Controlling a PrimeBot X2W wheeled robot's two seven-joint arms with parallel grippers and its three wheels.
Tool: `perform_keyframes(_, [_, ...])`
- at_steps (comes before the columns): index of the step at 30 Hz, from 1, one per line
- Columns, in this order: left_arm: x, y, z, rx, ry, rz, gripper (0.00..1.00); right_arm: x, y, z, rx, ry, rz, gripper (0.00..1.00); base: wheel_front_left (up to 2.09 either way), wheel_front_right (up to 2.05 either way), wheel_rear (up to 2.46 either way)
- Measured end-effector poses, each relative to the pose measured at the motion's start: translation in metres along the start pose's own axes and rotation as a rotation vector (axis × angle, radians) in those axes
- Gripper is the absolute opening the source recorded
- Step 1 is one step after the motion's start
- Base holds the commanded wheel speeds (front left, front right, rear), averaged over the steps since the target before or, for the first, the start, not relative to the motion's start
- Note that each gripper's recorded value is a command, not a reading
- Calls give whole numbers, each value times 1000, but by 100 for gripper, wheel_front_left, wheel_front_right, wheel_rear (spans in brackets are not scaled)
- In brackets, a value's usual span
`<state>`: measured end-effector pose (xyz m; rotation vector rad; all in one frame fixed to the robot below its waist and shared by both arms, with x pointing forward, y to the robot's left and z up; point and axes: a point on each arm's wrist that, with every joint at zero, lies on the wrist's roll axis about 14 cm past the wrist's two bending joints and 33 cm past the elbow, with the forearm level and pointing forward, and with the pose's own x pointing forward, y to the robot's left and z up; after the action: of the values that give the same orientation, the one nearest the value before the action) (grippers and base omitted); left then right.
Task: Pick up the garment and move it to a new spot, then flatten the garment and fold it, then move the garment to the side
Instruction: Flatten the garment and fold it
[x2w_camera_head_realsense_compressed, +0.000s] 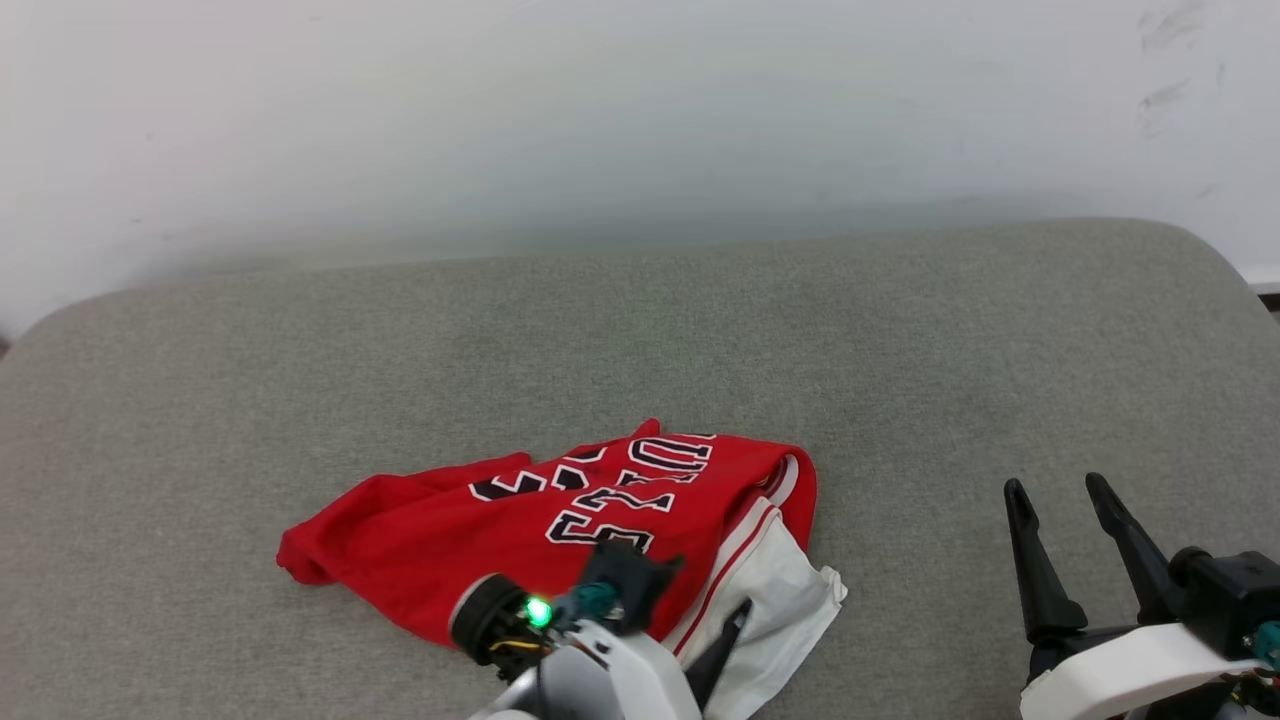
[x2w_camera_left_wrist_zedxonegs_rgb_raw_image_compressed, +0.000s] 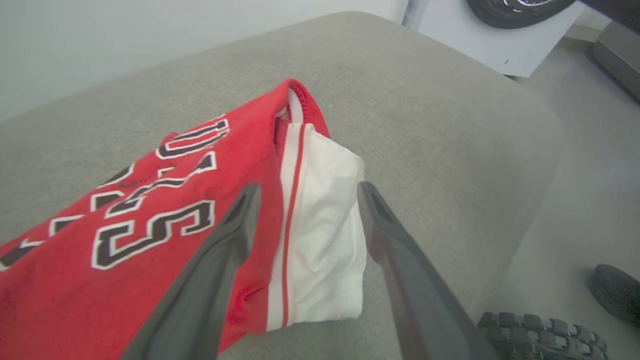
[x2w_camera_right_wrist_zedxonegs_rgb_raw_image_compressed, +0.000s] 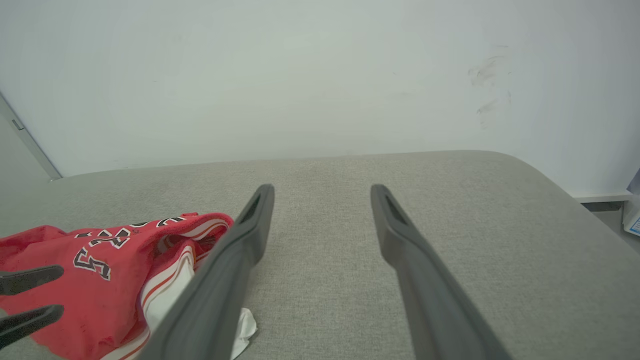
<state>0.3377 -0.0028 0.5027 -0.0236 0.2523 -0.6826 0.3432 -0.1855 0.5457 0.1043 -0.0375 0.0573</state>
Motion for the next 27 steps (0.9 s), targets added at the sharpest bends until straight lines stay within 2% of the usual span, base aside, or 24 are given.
perform_keyframes(6, [17, -29, -40, 57, 218, -175, 100, 6, -7, -8, 5, 23, -20, 100, 0, 0, 0])
perform_keyframes(18, [14, -38, -127, 112, 637, -317, 100, 16, -22, -28, 20, 67, -67, 100, 0, 0, 0])
perform_keyframes(21, [13, -36, -133, 123, 682, -332, 100, 19, -24, -29, 23, 63, -70, 100, 0, 0, 0])
perform_keyframes(22, [13, -35, -135, 115, 695, -331, 45, 20, -24, -30, 24, 66, -71, 100, 0, 0, 0])
perform_keyframes(23, [13, -34, -136, 103, 702, -327, 18, 21, -24, -31, 25, 67, -70, 100, 0, 0, 0])
perform_keyframes(24, [15, -30, -135, 86, 696, -312, 0, 22, -23, -31, 26, 64, -69, 100, 0, 0, 0])
perform_keyframes(27, [17, -25, -134, 76, 684, -286, 0, 23, -23, -30, 28, 55, -68, 100, 0, 0, 0])
